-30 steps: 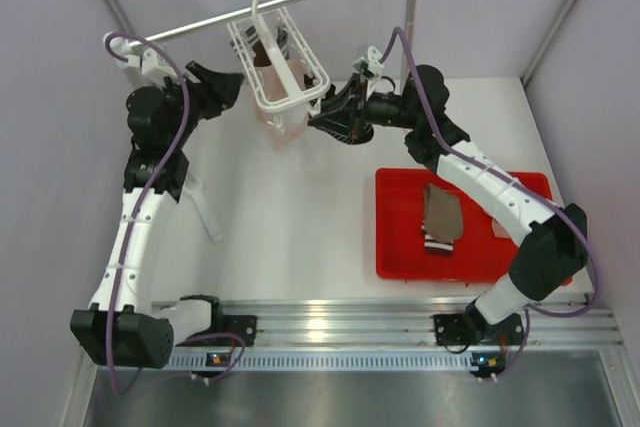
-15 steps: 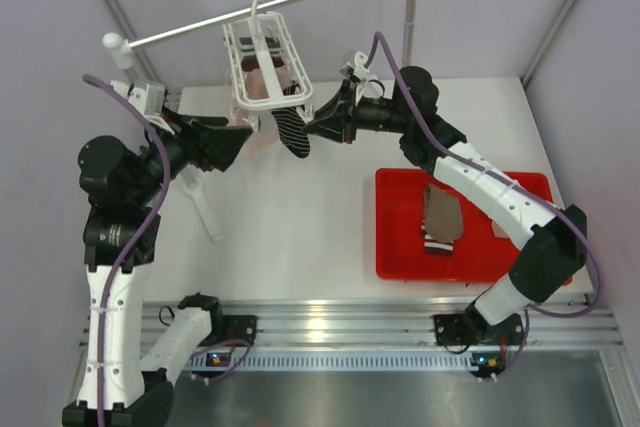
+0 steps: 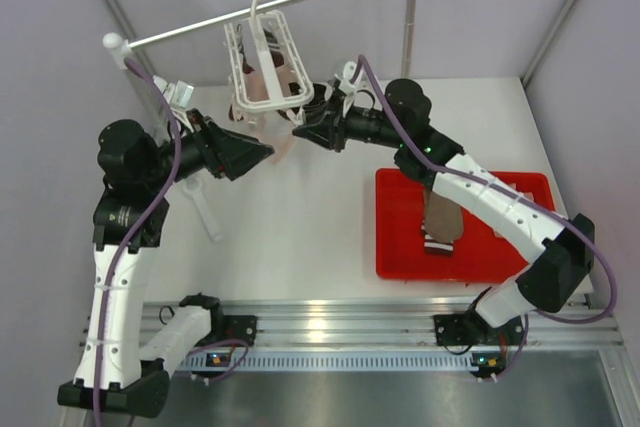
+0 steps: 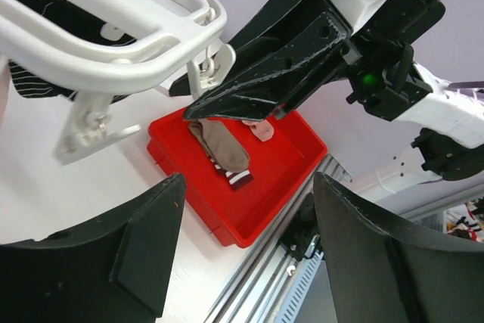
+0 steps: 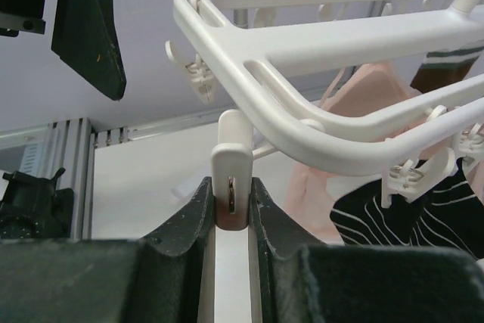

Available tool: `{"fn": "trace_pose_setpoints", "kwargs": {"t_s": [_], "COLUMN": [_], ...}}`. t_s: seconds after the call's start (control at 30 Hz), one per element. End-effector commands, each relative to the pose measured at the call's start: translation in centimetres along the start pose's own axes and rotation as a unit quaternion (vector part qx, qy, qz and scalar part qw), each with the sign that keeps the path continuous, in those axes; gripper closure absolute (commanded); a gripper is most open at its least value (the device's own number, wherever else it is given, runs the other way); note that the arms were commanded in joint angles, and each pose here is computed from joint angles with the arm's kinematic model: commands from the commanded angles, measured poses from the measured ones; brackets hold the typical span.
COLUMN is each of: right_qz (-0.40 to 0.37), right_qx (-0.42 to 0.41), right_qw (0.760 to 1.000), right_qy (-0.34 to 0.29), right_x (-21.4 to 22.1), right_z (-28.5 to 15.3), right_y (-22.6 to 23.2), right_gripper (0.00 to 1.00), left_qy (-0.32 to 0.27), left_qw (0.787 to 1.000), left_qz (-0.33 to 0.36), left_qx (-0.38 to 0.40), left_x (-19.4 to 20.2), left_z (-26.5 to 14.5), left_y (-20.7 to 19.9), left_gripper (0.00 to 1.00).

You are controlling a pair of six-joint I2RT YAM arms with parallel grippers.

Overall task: Clip the socks to the hanger
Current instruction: Open the clamp at the hanger.

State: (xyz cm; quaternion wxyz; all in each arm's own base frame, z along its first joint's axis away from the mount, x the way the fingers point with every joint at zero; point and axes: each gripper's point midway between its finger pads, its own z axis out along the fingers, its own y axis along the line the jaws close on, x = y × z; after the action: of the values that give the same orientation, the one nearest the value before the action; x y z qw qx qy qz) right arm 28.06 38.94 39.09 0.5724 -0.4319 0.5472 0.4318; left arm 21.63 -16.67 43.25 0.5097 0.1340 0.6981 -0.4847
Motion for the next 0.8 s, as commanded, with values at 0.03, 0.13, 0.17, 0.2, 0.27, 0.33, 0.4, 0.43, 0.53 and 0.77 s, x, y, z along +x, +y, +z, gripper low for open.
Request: {"fn": "trace_pose_setpoints", "kwargs": {"t_s": [0.03, 0.13, 0.17, 0.2, 0.27, 0.33, 0.4, 0.43, 0.53, 0.77], "right_qz": [-0.029, -0.036, -0.04, -0.049, -0.056, -0.067, -0.073, -0.076, -0.077, -0.081], "right_qx": [0.009, 0.023, 0.034, 0.039, 0.054, 0.061, 0.074, 0.071, 0.074, 0.076], "right_qw": [0.999, 0.999, 0.998, 0.998, 0.997, 0.996, 0.995, 0.995, 0.994, 0.994], "right_qy": [-0.024, -0.022, -0.021, -0.019, -0.017, -0.014, -0.012, -0.011, -0.001, 0.005], "right_x": [-2.0, -2.1, -2.1, -2.1, -2.0, -1.8, -1.8, -1.8, -1.2, -1.1], "right_z": [0.2, 0.5, 0.6, 0.7, 0.8, 0.8, 0.8, 0.9, 1.0, 0.9], "right_y": [0.8, 0.7, 0.6, 0.6, 0.4, 0.3, 0.1, 0.3, 0.5, 0.7], "right_gripper": [1.0, 1.0, 1.0, 1.0, 1.0, 1.0, 1.0, 1.0, 1.0, 1.0], "left_qy": [-0.017, -0.03, -0.033, -0.04, -0.043, -0.061, -0.077, -0.089, -0.103, -0.117], "left_qw": [0.999, 0.999, 0.999, 0.999, 0.998, 0.996, 0.995, 0.994, 0.993, 0.99], "left_qz": [-0.002, -0.012, -0.014, -0.019, -0.025, -0.023, -0.011, -0.006, 0.0, 0.001], "left_qx": [0.03, 0.003, -0.006, -0.016, -0.029, -0.057, -0.061, -0.066, -0.063, -0.08], "left_x": [-1.3, -1.8, -1.9, -2.1, -2.1, -2.4, -2.6, -2.8, -2.9, -3.1], "left_z": [1.2, 2.4, 2.7, 3.1, 3.8, 4.2, 4.5, 4.7, 5.6, 6.5], "left_y": [-1.5, -0.2, 0.2, 0.5, 1.2, 2.0, 2.1, 2.3, 2.0, 3.0], "left_gripper": [0.27, 0.28, 0.28, 0.3, 0.3, 0.31, 0.31, 0.31, 0.31, 0.33]}}
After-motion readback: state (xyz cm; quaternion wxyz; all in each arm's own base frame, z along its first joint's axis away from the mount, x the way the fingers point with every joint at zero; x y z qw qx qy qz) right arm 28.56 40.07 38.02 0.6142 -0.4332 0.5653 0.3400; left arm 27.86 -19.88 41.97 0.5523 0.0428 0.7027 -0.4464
